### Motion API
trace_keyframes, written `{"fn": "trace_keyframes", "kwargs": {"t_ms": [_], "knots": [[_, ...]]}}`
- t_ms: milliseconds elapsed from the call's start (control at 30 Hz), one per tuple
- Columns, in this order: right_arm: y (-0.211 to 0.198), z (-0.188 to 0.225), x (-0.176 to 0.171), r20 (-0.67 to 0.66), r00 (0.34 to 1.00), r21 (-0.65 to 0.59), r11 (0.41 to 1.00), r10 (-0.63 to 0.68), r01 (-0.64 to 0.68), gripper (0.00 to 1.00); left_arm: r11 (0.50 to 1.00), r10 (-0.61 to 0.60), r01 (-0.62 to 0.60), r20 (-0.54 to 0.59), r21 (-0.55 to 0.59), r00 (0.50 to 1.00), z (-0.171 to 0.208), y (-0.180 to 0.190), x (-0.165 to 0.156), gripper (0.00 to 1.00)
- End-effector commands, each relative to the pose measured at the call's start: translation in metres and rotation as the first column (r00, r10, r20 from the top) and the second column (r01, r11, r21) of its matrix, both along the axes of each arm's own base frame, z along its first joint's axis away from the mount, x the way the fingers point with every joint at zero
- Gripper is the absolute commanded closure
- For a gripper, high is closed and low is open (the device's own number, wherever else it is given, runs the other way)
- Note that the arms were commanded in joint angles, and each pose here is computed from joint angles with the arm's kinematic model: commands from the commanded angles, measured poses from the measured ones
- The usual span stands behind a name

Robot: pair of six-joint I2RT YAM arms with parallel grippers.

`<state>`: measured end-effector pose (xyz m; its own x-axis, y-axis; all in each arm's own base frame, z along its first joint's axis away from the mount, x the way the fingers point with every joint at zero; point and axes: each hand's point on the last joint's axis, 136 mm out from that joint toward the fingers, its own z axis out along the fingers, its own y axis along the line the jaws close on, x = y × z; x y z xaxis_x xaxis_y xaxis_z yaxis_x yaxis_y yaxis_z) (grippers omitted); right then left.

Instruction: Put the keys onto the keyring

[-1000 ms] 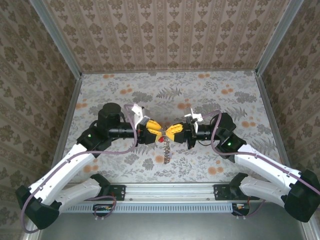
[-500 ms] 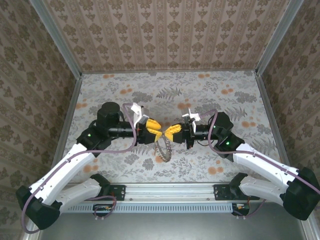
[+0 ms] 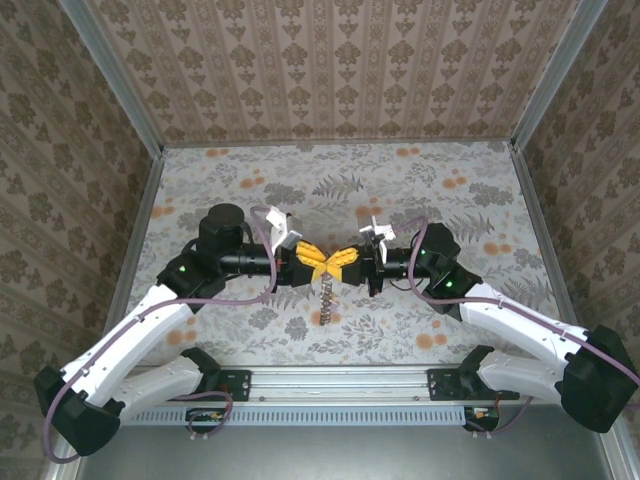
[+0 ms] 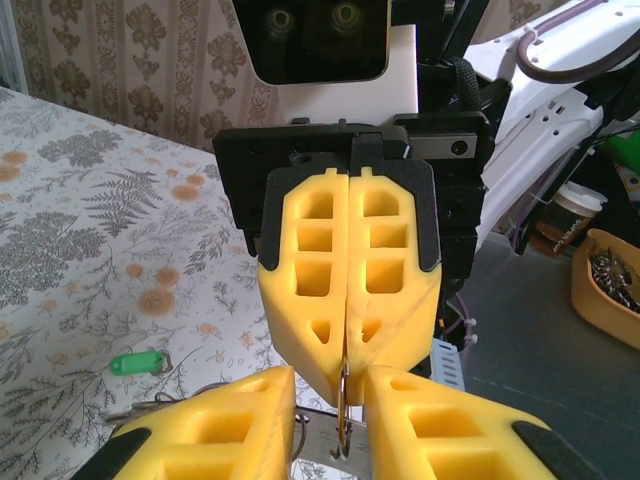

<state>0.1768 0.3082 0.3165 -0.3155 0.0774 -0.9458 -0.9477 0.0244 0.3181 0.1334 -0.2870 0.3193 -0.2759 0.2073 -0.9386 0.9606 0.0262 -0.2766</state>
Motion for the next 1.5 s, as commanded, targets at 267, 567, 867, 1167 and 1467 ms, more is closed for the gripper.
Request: {"fn": "trace_keyframes", "kwargs": {"t_ms": [267, 567, 867, 1167, 1467], "knots": [[-0.004, 0.052, -0.014, 0.107, 0.994, 0.142, 0.989, 0.016, -0.031, 1.0, 0.998, -0.005, 0.008, 0.052, -0.065, 0.999, 0.017, 0.003, -0.011, 0.85], [0.0, 0.048, -0.014, 0.109, 0.994, 0.144, 0.989, 0.018, -0.034, 1.0, 0.997, -0.005, 0.009, 0.053, -0.074, 0.999, 0.016, -0.001, -0.008, 1.0], [0.001, 0.034, -0.009, 0.08, 0.996, 0.1, 0.995, -0.024, 0.016, 0.73, 0.997, 0.028, -0.024, 0.058, -0.07, 0.998, 0.005, 0.0, 0.001, 1.0], [-0.023, 0.007, 0.026, -0.02, 0.969, -0.046, 0.969, -0.245, 0.244, 0.28, 0.988, 0.151, -0.151, 0.053, -0.019, 0.987, -0.007, 0.017, 0.028, 1.0], [-0.146, -0.136, 0.103, -0.178, 0.528, -0.659, 0.499, -0.83, 0.563, 0.2, 0.932, 0.354, -0.348, -0.045, 0.105, 0.934, -0.057, 0.028, 0.059, 1.0]]}}
